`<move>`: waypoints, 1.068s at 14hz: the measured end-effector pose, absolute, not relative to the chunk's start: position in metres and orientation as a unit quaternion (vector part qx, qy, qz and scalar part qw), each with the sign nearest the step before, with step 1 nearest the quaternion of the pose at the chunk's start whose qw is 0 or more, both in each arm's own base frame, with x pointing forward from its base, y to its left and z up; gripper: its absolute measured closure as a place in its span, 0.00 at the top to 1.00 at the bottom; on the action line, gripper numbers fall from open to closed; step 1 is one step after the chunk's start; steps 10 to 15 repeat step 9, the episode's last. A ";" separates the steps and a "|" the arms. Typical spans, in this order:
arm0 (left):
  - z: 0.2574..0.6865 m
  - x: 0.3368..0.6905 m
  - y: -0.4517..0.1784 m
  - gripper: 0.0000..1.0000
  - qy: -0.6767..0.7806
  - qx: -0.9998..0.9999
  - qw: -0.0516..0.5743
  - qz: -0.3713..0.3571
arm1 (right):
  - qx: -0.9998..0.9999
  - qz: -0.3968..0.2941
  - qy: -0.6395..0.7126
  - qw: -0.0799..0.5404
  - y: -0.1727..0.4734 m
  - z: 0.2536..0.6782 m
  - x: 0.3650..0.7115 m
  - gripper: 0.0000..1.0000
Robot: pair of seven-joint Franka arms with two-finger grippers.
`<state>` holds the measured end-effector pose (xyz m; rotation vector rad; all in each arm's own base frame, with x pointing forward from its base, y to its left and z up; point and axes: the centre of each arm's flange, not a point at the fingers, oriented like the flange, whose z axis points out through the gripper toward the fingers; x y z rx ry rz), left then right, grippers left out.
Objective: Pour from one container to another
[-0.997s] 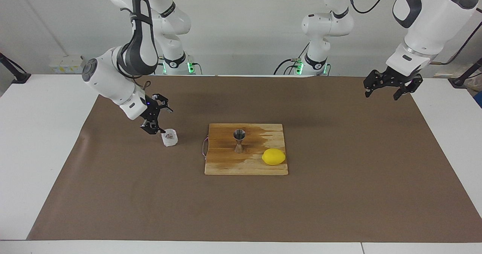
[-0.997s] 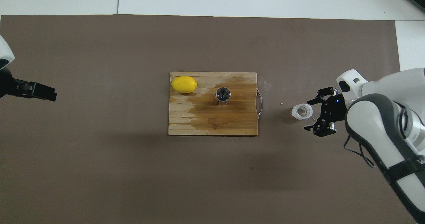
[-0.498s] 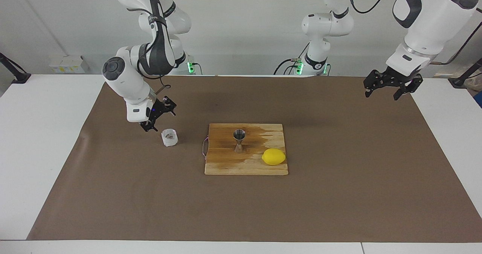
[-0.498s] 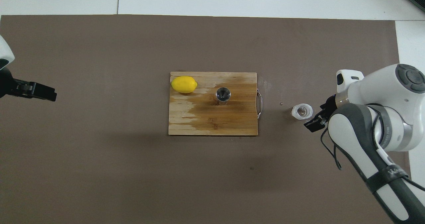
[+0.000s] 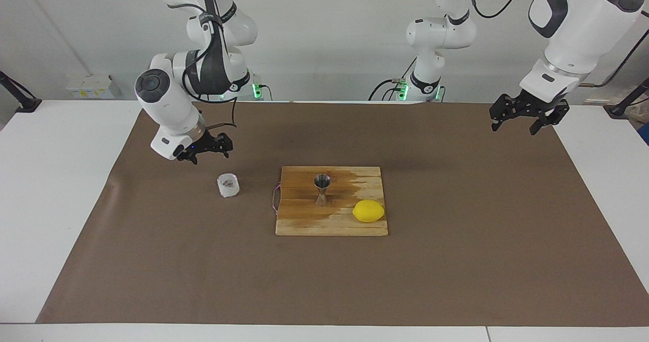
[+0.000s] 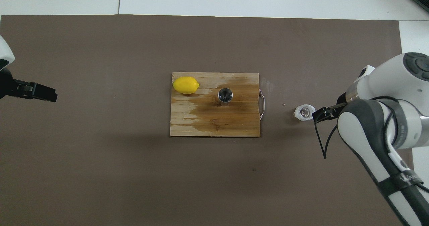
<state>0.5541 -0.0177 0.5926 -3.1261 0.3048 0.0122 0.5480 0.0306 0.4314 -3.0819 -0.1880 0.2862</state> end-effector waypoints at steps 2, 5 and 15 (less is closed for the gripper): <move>0.593 0.554 -0.018 1.00 0.097 -0.995 0.000 0.004 | -0.995 0.099 -0.019 0.015 0.038 0.482 0.549 1.00; 0.593 0.554 -0.018 1.00 0.097 -0.995 0.000 0.004 | -0.996 0.092 0.011 0.010 0.047 0.565 0.538 1.00; 0.593 0.554 -0.018 1.00 0.097 -0.995 0.000 0.004 | -0.998 0.066 0.016 0.011 0.043 0.605 0.526 1.00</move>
